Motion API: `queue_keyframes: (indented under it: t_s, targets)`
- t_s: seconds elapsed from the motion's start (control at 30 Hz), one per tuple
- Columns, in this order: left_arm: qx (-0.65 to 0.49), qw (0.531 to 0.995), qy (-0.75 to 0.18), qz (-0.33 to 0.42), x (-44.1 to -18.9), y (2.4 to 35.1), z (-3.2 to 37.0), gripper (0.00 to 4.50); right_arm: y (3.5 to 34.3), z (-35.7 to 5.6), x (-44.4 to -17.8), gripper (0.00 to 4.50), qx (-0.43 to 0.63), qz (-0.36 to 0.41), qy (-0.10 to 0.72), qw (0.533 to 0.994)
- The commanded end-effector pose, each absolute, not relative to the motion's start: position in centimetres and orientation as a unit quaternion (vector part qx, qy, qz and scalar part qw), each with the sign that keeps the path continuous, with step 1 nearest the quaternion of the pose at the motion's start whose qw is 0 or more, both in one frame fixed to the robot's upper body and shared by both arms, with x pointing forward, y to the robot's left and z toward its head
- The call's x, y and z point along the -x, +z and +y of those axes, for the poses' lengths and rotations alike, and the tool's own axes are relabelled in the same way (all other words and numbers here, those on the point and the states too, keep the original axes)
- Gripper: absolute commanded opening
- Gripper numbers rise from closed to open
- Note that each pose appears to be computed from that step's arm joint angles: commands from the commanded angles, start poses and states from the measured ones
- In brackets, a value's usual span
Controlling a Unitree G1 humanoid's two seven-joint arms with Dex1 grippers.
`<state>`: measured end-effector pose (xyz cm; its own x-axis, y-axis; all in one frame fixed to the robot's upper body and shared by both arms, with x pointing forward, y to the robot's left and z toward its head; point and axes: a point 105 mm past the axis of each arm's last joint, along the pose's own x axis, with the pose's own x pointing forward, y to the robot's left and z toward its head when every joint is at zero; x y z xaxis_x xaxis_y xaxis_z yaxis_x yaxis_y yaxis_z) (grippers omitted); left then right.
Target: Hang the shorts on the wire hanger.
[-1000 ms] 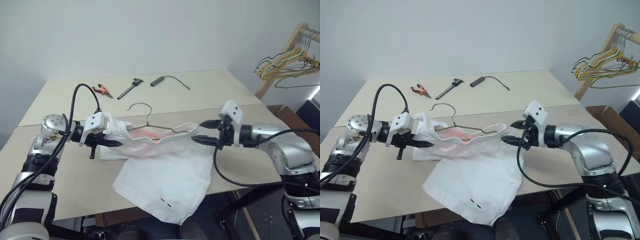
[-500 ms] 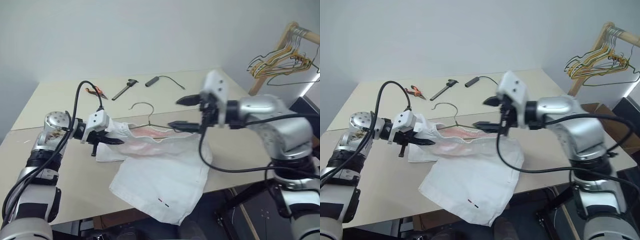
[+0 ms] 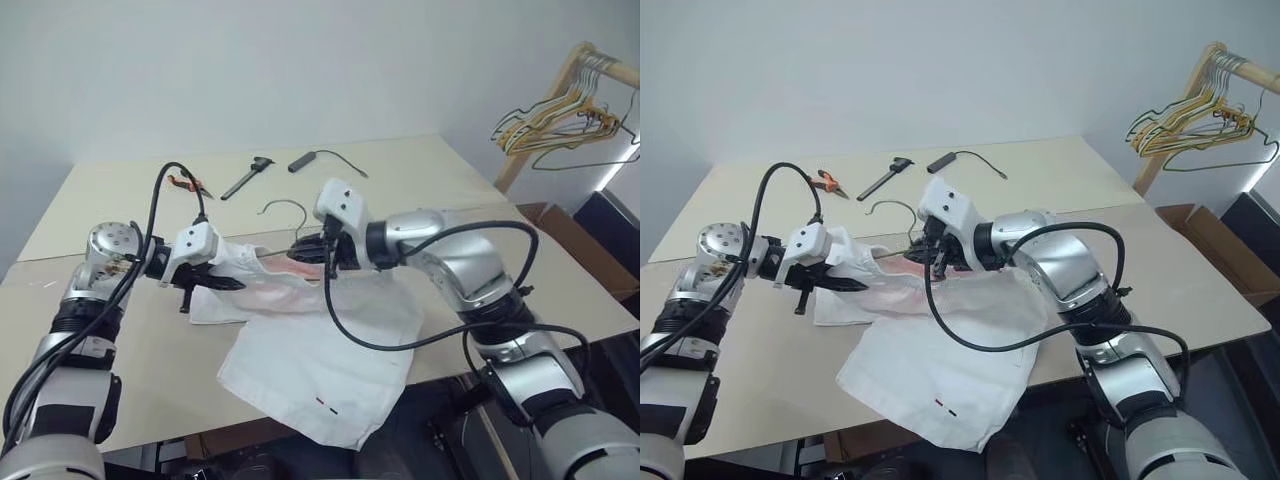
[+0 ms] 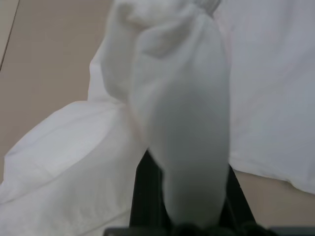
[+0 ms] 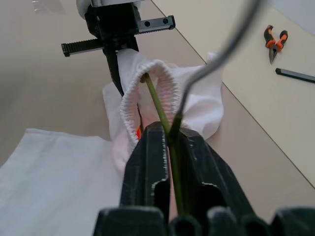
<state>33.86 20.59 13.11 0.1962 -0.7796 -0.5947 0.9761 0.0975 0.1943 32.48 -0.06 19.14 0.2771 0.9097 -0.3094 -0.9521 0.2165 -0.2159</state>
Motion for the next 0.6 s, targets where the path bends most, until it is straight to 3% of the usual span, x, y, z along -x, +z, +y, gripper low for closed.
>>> queue_keyframes:
  t_s: [0.03,0.23,0.47,0.6]
  targets:
    - [-0.299,0.731,-0.597,0.142,-34.4,15.6,20.7,0.28,20.9,-0.5,-32.4,0.0,0.164,-0.009,0.606,0.778]
    - [-0.283,0.746,-0.587,0.14,-34.4,17.0,21.7,2.09,21.1,-0.9,-31.9,0.0,0.159,-0.049,0.626,0.762]
    - [-0.312,0.745,-0.568,0.158,-34.3,16.1,23.2,4.42,20.7,-1.9,-31.5,0.0,0.164,-0.063,0.644,0.745]
    - [-0.322,0.74,-0.566,0.168,-34.2,15.4,23.6,4.47,20.8,-2.2,-31.3,0.0,0.163,-0.068,0.645,0.743]
